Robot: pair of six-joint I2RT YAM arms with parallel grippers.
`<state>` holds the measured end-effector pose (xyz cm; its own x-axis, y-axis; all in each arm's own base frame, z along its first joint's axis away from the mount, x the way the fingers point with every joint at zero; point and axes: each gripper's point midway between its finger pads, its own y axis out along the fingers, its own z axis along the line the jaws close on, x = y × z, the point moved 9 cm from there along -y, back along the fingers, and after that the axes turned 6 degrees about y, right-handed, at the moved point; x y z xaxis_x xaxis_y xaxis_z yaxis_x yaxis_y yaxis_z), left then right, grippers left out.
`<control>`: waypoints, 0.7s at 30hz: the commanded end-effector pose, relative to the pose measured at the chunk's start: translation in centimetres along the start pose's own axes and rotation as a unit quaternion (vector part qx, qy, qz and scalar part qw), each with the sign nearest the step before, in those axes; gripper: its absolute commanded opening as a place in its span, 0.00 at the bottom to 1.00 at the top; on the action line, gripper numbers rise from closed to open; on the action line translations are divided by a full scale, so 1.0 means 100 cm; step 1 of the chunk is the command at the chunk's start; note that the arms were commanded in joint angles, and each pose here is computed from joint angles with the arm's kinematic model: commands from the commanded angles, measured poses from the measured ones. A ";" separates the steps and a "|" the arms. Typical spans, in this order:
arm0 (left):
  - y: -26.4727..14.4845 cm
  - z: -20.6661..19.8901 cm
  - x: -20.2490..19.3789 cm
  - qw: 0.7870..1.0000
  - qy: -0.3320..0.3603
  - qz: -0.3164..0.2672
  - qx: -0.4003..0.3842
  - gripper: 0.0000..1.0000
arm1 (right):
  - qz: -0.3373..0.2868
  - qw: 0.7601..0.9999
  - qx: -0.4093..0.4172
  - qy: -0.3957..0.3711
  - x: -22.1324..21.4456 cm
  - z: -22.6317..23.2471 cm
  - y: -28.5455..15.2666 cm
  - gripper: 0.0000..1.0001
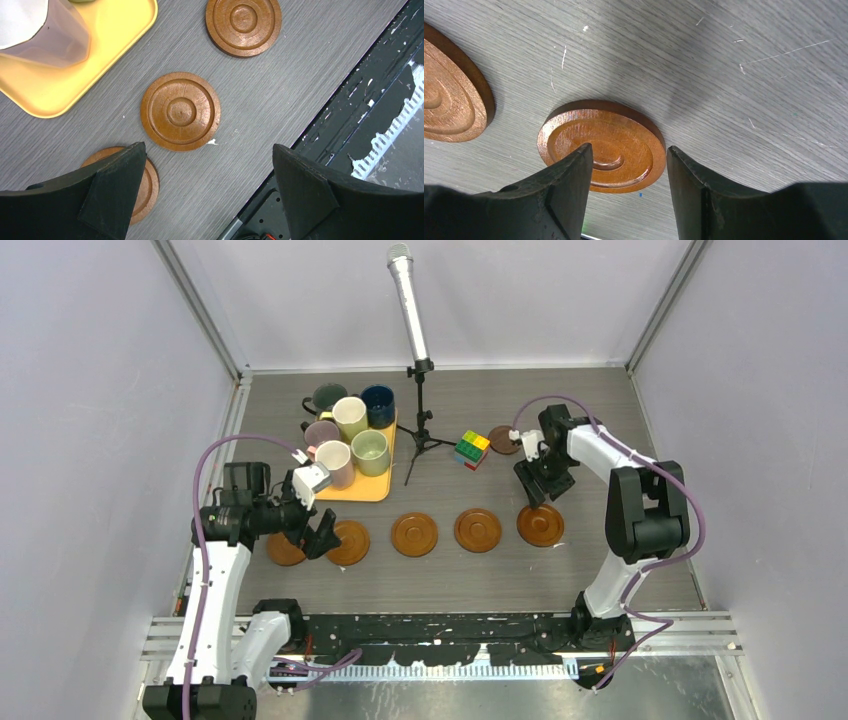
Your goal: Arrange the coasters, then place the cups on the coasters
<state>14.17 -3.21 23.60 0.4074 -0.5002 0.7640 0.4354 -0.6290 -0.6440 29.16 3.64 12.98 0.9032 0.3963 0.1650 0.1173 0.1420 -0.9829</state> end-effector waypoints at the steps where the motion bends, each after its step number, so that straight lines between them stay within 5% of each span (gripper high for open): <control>1: -0.004 0.000 0.006 1.000 0.011 -0.012 0.006 1.00 | 0.008 1.000 0.006 0.001 -0.005 -0.001 0.005 0.60; 21: -0.002 0.001 0.007 1.000 0.007 -0.014 0.001 1.00 | 0.041 0.999 0.013 -0.010 -0.032 0.003 0.007 0.52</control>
<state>14.17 -3.21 23.60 0.4073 -0.4999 0.7643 0.4355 -0.6293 -0.6437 27.03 2.93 11.57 0.9080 0.4092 0.0897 0.0399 0.1289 -0.9909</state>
